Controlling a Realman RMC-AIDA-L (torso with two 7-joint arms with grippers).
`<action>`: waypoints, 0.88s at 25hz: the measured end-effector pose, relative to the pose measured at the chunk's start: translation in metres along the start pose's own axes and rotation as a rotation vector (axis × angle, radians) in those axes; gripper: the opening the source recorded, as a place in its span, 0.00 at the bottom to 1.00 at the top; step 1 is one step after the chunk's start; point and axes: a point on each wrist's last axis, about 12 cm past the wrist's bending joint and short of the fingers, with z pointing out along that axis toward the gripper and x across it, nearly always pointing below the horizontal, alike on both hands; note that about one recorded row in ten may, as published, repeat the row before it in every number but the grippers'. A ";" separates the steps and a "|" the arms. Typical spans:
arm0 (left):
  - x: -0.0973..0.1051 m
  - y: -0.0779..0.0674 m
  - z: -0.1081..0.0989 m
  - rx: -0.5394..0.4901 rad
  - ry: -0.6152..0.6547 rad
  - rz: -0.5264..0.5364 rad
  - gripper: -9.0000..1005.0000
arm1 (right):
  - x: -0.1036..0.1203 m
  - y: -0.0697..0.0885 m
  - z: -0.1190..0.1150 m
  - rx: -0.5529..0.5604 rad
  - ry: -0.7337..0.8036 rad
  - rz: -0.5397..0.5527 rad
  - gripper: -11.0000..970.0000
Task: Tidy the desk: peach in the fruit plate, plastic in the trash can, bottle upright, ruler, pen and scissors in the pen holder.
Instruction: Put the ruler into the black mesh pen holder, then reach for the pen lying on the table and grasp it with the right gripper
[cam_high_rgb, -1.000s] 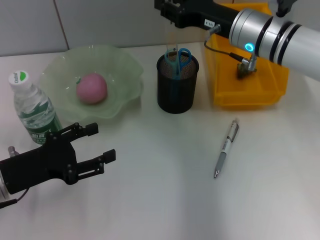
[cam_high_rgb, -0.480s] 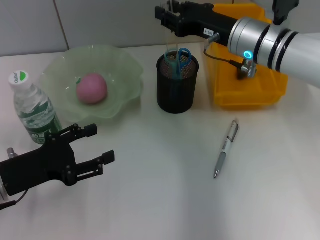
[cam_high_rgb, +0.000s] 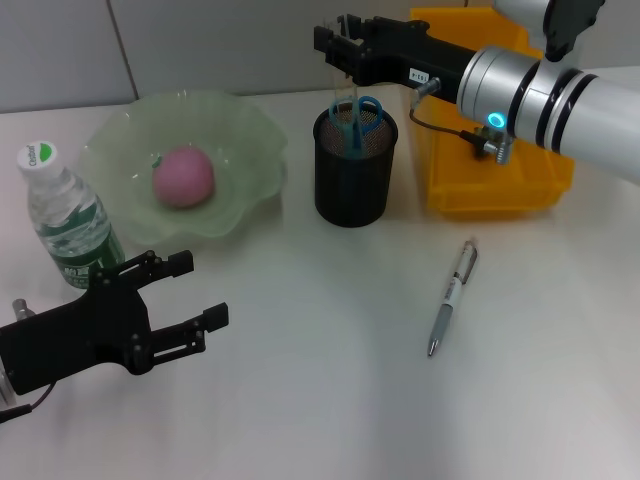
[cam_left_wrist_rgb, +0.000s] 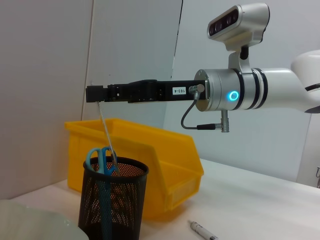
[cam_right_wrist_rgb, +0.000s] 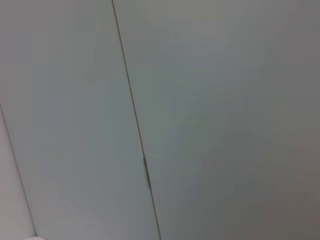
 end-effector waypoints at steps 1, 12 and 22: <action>0.000 0.000 0.000 0.000 0.000 0.000 0.81 | 0.000 0.000 0.000 0.000 0.000 0.000 0.55; 0.000 0.001 0.000 -0.003 0.003 0.001 0.81 | 0.002 0.000 -0.001 0.000 0.008 -0.001 0.57; 0.000 0.001 -0.001 -0.004 0.003 0.001 0.81 | 0.002 0.000 -0.002 -0.001 0.003 0.001 0.69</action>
